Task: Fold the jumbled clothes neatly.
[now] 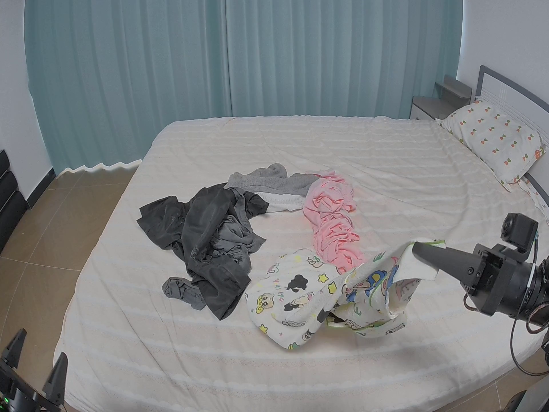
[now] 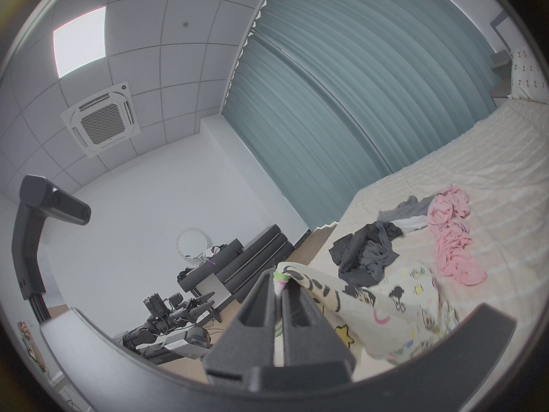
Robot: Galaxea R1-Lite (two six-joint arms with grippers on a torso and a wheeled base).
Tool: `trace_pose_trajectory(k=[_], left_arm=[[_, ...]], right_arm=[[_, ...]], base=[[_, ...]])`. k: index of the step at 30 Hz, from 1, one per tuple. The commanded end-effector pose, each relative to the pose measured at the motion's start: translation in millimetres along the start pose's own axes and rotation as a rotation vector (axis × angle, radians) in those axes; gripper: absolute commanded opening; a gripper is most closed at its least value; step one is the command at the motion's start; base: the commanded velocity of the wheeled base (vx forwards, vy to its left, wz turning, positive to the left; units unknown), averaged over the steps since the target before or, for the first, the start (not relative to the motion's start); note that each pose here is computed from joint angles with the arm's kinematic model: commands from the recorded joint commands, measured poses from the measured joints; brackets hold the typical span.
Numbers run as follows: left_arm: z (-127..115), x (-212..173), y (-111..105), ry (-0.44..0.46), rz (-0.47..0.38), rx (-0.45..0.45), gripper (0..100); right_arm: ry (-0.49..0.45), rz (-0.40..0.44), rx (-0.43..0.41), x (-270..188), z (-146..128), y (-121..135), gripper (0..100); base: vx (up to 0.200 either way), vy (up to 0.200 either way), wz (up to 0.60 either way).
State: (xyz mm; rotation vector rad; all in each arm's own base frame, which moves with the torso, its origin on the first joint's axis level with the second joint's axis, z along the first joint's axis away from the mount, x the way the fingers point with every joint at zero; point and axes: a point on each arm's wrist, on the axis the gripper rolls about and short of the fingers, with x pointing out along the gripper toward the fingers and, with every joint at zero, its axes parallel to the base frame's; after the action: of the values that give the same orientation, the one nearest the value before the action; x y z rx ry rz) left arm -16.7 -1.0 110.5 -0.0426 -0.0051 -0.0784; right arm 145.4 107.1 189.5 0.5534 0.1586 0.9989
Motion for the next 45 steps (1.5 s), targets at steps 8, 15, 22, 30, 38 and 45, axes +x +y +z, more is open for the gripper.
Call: trace_pose_trajectory(k=[8,15,22,30,38,45], left_arm=[[47,121,-28,0.492,-0.572,-0.077,100],[11,153,-69,0.773,-0.726,-0.013,100],[-25,173,-89,0.874,-0.766,0.015,100],[-62,202,-127,0.884,-0.71,-0.04,100],[-91,215,-161,0.822,-0.658,-0.167,100],[-104,219,-171,0.861,-0.695,-0.157,100]], right_arm=[[-0.059,0.053,0.018,58,23,11,0],[-0.063,0.046,0.126,68,19,15,0],[-0.018,0.007,0.184,81,5,5,0],[-0.073,-0.104,0.234,96,1,-8,0],[-0.105,-0.128,0.233,103,4,-8,0],[-0.128,-0.141,0.232,122,6,-10,0]], base=[[0.0,0.0,0.0],[0.0,0.0,0.0],[0.0,0.0,0.0],[0.0,0.0,0.0],[0.0,0.0,0.0],[0.0,0.0,0.0]])
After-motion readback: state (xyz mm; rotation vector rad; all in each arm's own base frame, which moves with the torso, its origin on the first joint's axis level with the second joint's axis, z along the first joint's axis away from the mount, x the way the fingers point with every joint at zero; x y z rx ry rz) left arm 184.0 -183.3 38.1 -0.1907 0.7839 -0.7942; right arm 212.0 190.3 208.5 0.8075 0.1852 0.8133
